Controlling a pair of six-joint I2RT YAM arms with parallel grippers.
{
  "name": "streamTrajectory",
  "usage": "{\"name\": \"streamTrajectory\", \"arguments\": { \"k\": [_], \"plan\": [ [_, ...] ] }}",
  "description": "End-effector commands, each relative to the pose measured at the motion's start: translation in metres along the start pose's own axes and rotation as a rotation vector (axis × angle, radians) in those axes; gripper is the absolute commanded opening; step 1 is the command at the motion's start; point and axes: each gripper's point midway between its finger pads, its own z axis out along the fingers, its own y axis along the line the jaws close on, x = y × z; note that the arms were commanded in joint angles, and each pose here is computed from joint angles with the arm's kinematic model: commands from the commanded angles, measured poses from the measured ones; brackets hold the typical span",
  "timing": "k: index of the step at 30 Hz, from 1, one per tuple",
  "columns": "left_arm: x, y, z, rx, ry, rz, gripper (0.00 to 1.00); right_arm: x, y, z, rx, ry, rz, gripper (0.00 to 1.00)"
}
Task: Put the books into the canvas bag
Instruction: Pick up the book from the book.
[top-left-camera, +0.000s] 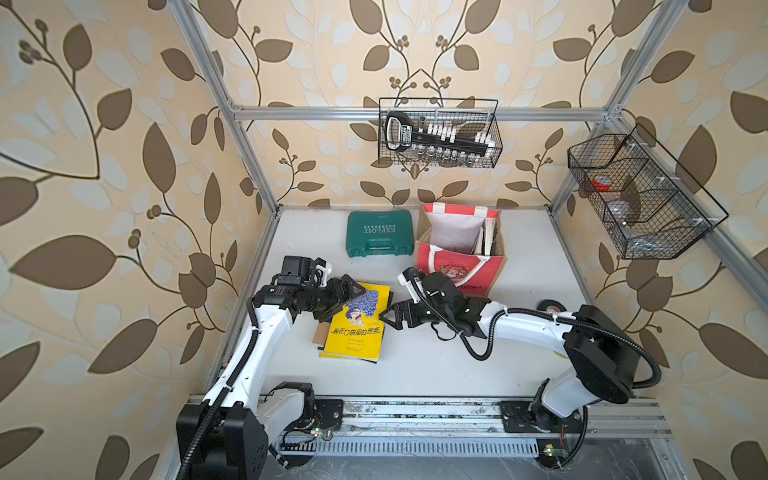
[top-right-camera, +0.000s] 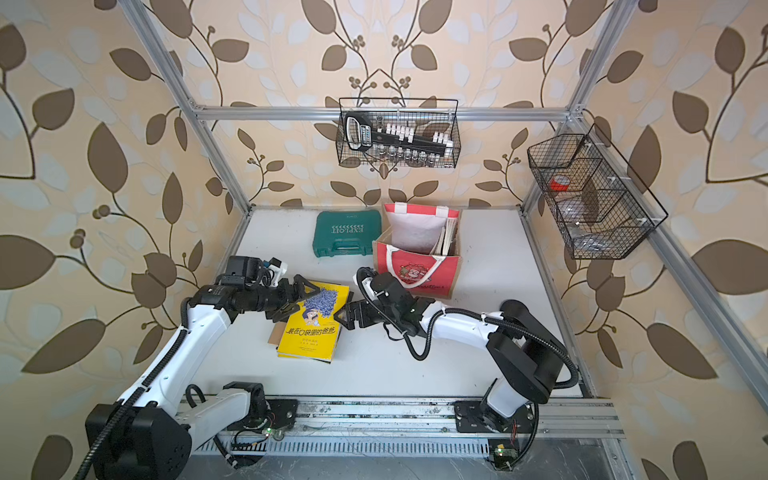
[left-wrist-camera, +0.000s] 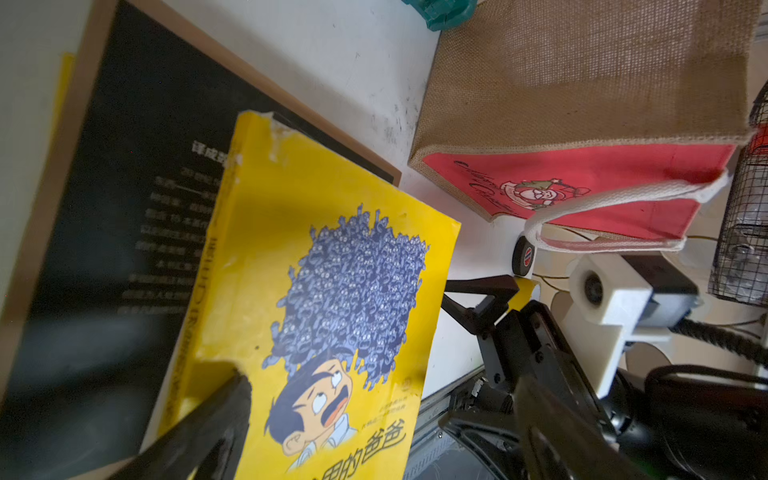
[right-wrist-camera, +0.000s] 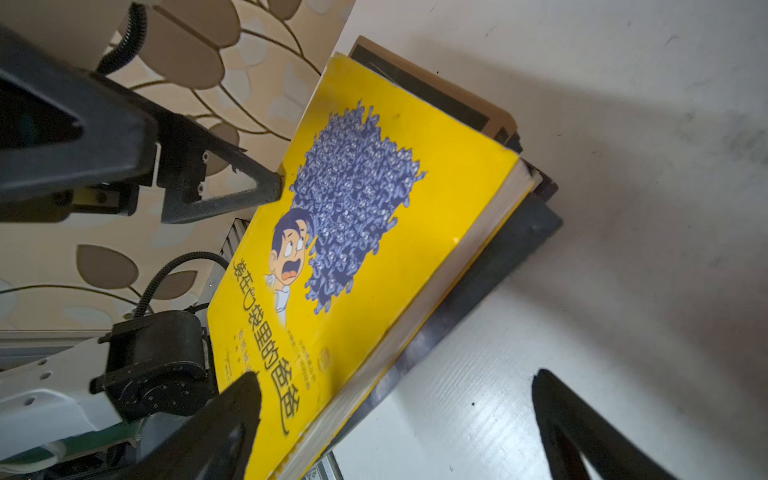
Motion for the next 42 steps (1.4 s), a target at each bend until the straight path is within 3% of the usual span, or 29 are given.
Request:
{"name": "streamTrajectory", "arguments": {
  "k": [1,8,13,18,26,33,42],
  "plan": [
    [0.001,-0.001,0.002,0.017,0.012,0.009,0.99,-0.009,0.006,0.003,-0.049,-0.011,0.03,0.99],
    [-0.012,0.026,-0.016,-0.182,-0.113,-0.012,0.99,-0.012,0.01,0.009,-0.073,-0.003,0.014,0.99],
    [-0.014,0.032,-0.014,-0.204,-0.109,-0.028,0.99,-0.011,0.009,0.012,-0.078,0.003,0.014,0.99],
    [-0.012,0.027,-0.008,-0.168,-0.078,-0.022,0.99,-0.009,0.01,0.017,-0.091,0.014,0.013,0.99],
    [-0.005,0.0,-0.001,0.006,-0.024,0.027,0.99,-0.013,0.017,0.026,-0.161,0.021,0.007,0.99],
    [-0.003,-0.001,0.002,0.024,-0.008,0.018,0.99,-0.027,0.03,0.04,-0.234,0.02,-0.013,0.99],
    [-0.004,0.002,0.004,0.015,-0.007,0.01,0.99,-0.031,0.027,0.036,-0.211,0.002,-0.011,0.99]
  ]
}}
